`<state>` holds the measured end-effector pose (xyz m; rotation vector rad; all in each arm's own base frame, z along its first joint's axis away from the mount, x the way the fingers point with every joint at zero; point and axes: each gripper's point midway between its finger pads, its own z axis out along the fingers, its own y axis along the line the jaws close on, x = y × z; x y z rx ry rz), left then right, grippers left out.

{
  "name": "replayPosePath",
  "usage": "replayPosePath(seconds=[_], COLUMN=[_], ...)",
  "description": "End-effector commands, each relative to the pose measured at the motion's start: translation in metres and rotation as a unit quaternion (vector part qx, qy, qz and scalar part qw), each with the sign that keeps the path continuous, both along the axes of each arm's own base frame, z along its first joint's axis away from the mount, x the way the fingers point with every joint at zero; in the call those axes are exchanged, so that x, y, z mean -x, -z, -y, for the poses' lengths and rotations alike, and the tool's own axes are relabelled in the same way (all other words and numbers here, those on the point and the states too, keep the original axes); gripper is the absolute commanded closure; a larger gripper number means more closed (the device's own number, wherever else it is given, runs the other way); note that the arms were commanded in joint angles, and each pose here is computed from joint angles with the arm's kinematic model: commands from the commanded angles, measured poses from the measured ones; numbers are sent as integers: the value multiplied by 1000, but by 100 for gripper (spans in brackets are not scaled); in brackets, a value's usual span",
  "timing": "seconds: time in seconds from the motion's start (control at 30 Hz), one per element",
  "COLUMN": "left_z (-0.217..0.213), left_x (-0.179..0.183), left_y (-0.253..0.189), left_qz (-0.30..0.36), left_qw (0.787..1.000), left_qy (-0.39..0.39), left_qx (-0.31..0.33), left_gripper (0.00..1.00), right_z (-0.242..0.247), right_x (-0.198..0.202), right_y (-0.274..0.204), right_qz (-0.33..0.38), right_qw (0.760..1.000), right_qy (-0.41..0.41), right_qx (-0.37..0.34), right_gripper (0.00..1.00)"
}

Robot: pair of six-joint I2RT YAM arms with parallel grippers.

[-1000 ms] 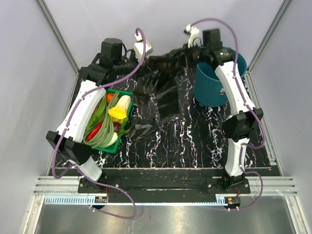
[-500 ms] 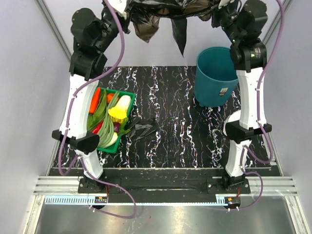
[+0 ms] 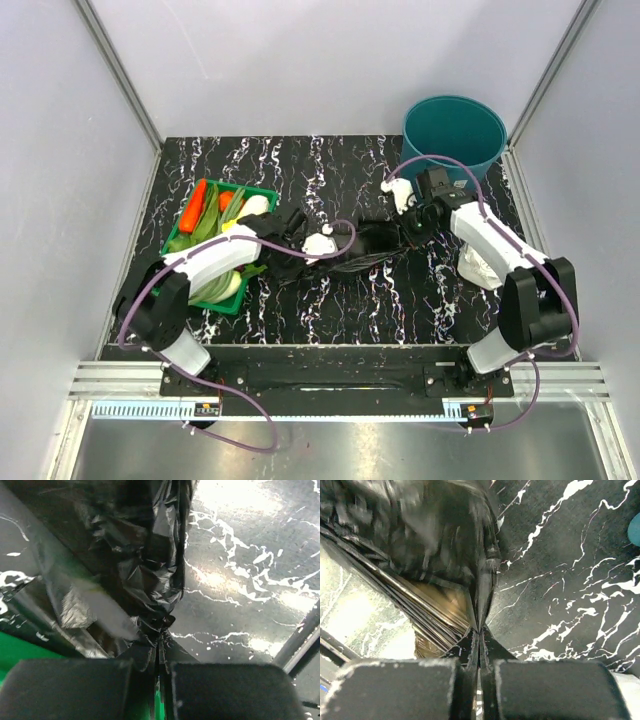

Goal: Put the trash bags into the trash bin

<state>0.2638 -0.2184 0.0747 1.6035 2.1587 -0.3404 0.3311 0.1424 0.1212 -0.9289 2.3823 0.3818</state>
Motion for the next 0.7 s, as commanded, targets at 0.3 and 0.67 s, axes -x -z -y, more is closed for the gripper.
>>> replayPosePath(seconds=[0.3,0.67], left_z=[-23,-49], left_x=[-109,-131], left_y=[-483,-533], left_qz=[418,486], left_qw=[793,737], left_qy=[-175,-241], left_qx=[408,404], left_gripper=[100,95], right_z=[-7,24], right_x=[-124,-99], right_y=[-394,-492], right_qz=[446,560], right_qw=[883,805], right_qy=[93,145], right_qx=[-115,-130], right_gripper=[100,100])
